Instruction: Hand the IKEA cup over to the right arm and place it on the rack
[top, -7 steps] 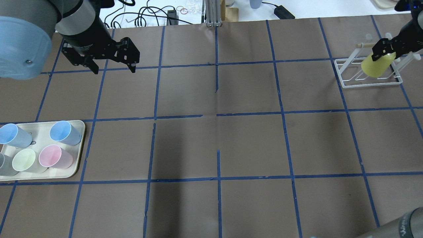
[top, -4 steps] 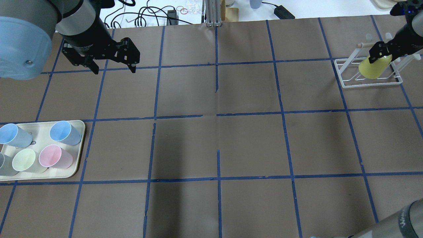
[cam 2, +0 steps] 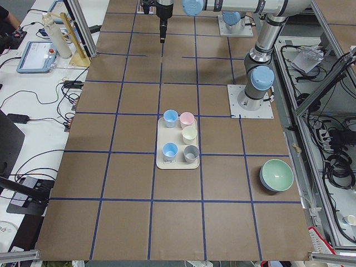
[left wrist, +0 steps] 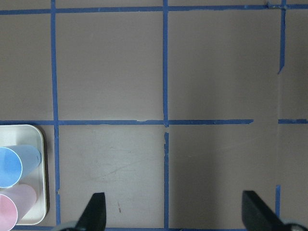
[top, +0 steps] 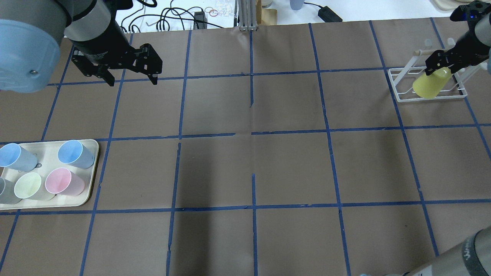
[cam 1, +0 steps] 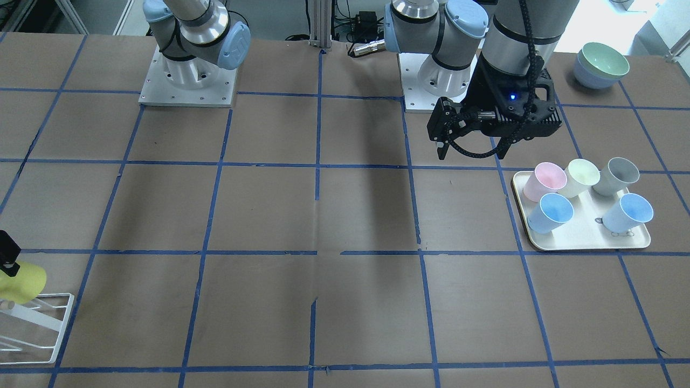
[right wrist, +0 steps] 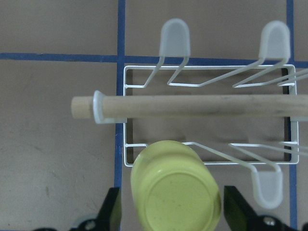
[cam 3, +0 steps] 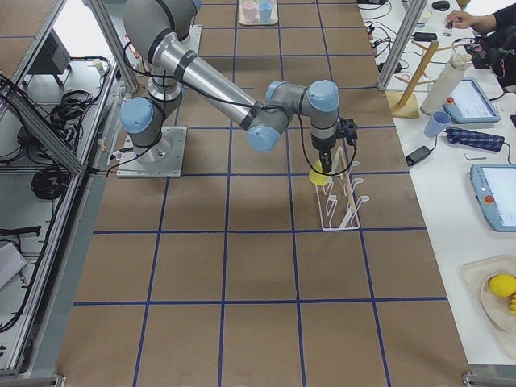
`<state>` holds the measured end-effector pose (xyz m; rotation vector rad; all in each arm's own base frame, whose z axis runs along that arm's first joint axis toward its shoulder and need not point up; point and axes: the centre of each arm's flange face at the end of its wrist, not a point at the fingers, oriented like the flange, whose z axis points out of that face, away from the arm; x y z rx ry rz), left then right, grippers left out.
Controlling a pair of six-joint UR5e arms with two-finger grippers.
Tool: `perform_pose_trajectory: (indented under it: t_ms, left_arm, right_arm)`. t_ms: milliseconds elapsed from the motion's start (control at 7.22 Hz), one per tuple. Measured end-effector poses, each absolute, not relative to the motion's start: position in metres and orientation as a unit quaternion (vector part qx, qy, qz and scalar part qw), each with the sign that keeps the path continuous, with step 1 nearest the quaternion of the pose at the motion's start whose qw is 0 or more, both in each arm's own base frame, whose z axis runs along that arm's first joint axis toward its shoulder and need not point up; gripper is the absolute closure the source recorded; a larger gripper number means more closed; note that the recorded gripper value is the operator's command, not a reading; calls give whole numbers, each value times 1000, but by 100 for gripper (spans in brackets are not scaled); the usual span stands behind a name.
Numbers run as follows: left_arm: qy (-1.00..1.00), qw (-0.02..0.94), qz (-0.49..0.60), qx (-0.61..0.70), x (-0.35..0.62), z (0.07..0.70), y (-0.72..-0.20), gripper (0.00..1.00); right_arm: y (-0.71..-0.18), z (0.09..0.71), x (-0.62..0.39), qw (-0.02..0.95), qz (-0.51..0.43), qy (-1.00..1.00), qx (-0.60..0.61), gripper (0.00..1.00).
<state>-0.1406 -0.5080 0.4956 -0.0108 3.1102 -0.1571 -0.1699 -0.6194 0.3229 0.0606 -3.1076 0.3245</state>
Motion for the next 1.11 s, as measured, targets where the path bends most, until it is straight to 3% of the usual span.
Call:
perform_pose_trajectory:
  t_ms: [554,1108]
  left_arm:
    - [999,14,-51,-4,-140,495,-510,0]
    - [999,14,-50,-4,-140,494,-510,0]
  right_arm:
    - [-604,352,-163,23,92,-995,6,0]
    - [-520,455,-80,-7,23,-999,-31,0]
